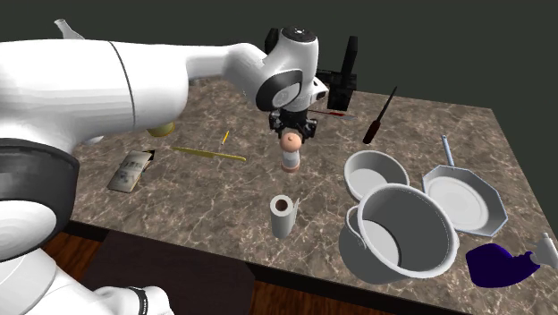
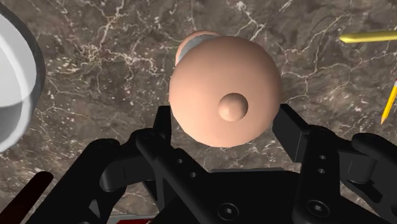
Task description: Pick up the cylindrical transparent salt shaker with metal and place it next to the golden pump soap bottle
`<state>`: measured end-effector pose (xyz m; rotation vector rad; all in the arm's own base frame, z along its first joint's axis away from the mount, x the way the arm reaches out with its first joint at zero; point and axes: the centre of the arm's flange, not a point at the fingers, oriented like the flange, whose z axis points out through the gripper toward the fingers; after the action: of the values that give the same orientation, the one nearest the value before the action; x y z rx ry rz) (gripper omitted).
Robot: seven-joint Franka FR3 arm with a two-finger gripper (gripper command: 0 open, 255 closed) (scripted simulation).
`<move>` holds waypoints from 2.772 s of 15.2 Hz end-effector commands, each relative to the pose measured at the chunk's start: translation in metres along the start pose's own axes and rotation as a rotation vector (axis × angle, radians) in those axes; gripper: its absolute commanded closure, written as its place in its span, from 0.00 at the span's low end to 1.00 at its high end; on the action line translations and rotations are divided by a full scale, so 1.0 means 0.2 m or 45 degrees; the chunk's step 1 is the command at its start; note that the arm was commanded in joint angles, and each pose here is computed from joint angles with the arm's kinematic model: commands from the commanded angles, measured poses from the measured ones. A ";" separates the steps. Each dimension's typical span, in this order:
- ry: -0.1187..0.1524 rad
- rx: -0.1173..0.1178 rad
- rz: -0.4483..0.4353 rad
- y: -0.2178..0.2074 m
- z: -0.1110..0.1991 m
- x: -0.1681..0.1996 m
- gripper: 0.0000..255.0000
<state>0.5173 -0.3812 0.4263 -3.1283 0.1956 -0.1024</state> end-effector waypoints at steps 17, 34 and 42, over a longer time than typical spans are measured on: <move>0.000 0.000 0.000 -0.01 -0.48 0.03 1.00; 0.000 0.000 0.000 -0.01 -0.93 0.06 1.00; 0.000 0.000 0.000 -0.01 -1.14 0.08 1.00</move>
<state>0.5178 -0.3809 0.6482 -3.1284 0.1960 -0.1025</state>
